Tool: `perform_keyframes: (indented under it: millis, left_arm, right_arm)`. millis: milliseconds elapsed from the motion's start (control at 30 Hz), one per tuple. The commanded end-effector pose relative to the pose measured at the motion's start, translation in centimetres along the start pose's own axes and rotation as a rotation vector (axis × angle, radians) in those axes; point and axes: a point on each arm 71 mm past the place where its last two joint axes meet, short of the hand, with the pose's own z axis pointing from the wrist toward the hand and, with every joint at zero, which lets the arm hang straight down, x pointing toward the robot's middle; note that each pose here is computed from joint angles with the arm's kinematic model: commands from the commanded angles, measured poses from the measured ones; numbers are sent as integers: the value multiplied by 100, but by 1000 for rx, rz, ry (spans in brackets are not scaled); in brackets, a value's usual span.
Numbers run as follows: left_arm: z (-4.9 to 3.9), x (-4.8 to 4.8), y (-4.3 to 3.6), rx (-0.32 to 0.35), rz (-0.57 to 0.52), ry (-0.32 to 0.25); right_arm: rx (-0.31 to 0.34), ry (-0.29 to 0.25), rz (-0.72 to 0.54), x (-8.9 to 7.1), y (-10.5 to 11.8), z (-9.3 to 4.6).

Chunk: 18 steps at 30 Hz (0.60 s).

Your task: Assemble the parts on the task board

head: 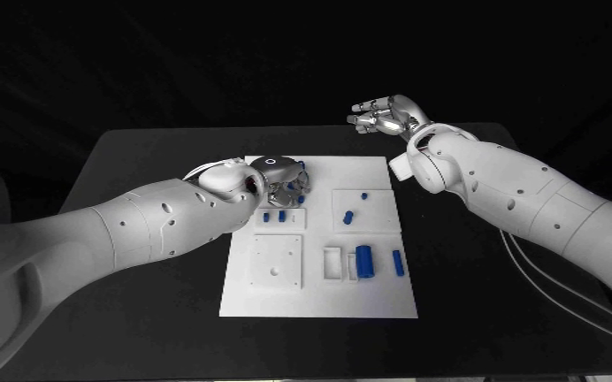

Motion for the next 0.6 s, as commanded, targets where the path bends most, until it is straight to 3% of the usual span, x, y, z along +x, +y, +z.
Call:
perform_keyframes:
  millis: [33,600]
  left_arm:
    - [-3,137,-28,-2,0,79]
    - [13,166,-51,-6,-8,114]
  right_arm:
    - [-10,9,-3,6,10,-2]
    - [-9,9,-3,7,10,-2]
